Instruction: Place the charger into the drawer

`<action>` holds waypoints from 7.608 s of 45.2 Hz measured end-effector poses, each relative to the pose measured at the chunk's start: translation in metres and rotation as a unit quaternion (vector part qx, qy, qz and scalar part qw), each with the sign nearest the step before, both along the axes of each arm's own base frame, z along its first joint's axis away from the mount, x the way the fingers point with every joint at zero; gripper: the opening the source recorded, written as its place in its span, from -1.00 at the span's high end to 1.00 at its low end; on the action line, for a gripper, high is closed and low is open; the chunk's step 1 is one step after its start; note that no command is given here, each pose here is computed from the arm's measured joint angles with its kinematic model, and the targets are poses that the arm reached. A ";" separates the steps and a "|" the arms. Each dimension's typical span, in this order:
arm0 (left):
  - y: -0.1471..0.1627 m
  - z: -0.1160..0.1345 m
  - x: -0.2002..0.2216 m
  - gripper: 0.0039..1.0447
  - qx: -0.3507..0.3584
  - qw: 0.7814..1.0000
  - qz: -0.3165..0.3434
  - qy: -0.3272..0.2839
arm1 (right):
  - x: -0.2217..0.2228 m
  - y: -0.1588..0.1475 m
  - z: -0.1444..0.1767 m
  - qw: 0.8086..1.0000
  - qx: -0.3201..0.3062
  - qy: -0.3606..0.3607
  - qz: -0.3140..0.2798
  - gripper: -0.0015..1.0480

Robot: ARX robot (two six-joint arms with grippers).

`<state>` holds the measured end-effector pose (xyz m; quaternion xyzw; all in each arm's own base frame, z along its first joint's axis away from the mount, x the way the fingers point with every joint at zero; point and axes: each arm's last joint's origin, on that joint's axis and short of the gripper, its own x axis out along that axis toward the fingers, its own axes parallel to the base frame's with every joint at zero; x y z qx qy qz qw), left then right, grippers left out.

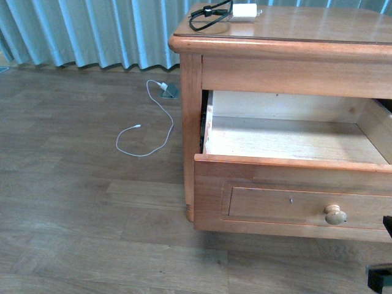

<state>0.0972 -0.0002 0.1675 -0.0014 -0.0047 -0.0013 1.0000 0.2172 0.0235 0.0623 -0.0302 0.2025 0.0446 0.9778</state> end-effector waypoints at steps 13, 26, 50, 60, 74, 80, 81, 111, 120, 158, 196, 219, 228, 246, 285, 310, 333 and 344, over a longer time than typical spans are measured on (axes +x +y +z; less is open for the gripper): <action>0.000 0.000 0.000 -0.89 0.000 1.000 0.000 0.000 | -0.006 -0.010 0.033 1.000 0.012 -0.022 0.000 0.01; 0.000 0.000 0.000 -0.89 0.000 1.000 0.000 0.000 | -0.014 -0.032 0.111 0.994 0.042 -0.094 -0.025 -0.87; 0.000 0.000 0.000 -0.89 0.000 1.000 0.000 0.000 | -0.086 -0.046 0.164 0.983 0.090 -0.153 -0.048 -0.84; 0.000 0.000 0.000 -0.89 0.000 1.000 0.000 0.000 | -0.086 -0.046 0.164 0.983 0.092 -0.152 -0.047 -0.84; 0.000 0.000 0.000 -0.89 0.000 1.000 0.000 0.000 | -0.097 -0.034 0.137 0.978 0.033 -0.200 -0.053 0.33; 0.000 0.000 0.000 -0.89 0.000 1.000 0.000 0.000 | -0.098 -0.024 0.134 0.978 0.032 -0.202 -0.045 0.03; 0.000 0.000 0.000 -0.89 0.000 1.000 0.000 0.000 | -0.098 -0.024 0.134 0.978 0.032 -0.202 -0.044 -0.04; -0.003 0.027 0.025 -0.89 -0.123 0.972 0.198 0.028 | -0.098 -0.024 0.134 0.978 0.032 -0.202 -0.046 -0.84; -0.027 0.089 0.104 -0.89 -0.037 0.997 0.059 0.033 | -0.098 -0.024 0.134 0.978 0.032 -0.202 -0.046 -0.84; -0.206 0.108 0.385 -0.89 0.058 0.991 -0.122 -0.015 | -0.098 -0.024 0.134 0.978 0.032 -0.202 -0.046 -0.84; -0.244 0.088 0.448 -0.29 0.108 0.975 -0.148 0.125 | -0.098 -0.024 0.134 0.978 0.032 -0.202 -0.046 -0.84; -0.239 0.090 0.447 0.86 0.124 0.971 -0.149 0.140 | -0.098 -0.024 0.134 0.978 0.032 -0.202 -0.046 -0.84; -0.239 0.091 0.447 0.87 0.123 0.972 -0.144 0.139 | -0.098 -0.024 0.134 0.978 0.032 -0.202 -0.046 -0.84; -0.208 0.164 0.398 0.87 0.066 0.989 -0.130 0.034 | -0.098 -0.024 0.134 0.978 0.032 -0.202 -0.046 -0.84; -0.216 0.105 0.222 0.87 0.142 0.937 -0.293 0.130 | -0.098 -0.024 0.134 0.978 0.032 -0.202 -0.046 -0.84; -0.280 -0.003 0.299 0.87 0.140 0.931 -0.266 0.209 | -0.098 -0.024 0.134 0.978 0.032 -0.202 -0.046 -0.84; -0.302 -0.037 0.322 0.87 0.129 0.930 -0.253 0.233 | -0.098 -0.024 0.134 0.978 0.032 -0.202 -0.046 -0.84; -0.296 -0.034 0.322 0.25 0.127 0.939 -0.229 0.225 | -0.098 -0.024 0.134 0.978 0.032 -0.202 -0.046 -0.84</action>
